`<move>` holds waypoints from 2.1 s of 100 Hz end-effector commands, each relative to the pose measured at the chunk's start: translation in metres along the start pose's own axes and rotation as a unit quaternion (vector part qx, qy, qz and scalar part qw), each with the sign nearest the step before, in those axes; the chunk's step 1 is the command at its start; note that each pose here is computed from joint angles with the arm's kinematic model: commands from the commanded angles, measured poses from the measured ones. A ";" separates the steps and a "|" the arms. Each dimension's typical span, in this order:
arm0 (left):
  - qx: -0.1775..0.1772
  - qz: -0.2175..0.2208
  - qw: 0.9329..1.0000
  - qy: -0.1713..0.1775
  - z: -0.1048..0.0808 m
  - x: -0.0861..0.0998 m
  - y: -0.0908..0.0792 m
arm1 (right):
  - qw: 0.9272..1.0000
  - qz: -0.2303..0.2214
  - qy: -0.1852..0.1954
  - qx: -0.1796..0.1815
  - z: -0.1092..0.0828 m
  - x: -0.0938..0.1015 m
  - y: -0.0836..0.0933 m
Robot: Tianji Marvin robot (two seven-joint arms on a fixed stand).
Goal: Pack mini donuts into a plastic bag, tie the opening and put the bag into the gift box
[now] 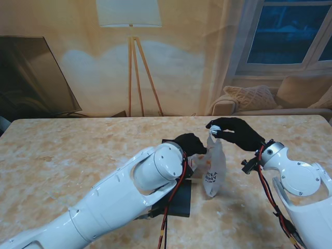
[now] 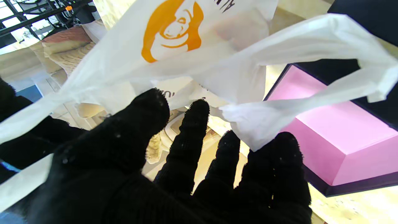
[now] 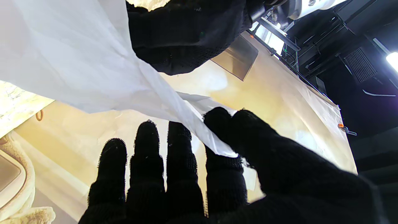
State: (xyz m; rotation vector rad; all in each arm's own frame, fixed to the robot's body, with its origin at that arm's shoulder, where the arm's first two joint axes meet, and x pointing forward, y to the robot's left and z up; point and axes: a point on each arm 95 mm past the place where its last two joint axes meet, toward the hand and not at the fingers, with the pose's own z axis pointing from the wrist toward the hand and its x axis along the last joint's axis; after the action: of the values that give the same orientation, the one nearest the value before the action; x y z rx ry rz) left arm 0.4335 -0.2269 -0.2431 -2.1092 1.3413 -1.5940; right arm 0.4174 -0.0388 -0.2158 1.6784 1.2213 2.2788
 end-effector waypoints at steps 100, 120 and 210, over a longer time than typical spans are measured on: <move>-0.144 0.160 0.965 0.151 -0.047 -0.081 -0.041 | 1.000 0.003 -0.010 -0.001 -0.003 -0.002 -0.004; -0.198 0.147 0.952 0.179 -0.056 -0.086 -0.035 | 1.000 0.004 -0.012 -0.001 -0.003 -0.003 -0.004; -0.248 0.180 0.931 0.198 -0.047 -0.080 0.001 | 0.999 0.023 -0.039 0.003 0.007 -0.013 -0.007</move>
State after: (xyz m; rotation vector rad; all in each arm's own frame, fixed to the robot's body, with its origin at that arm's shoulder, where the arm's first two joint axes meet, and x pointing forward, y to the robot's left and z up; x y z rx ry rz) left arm 0.3949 -0.1474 -0.2797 -1.6582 2.3092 -1.6997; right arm 0.4261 -0.0402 -0.2253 1.7700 1.1788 2.2142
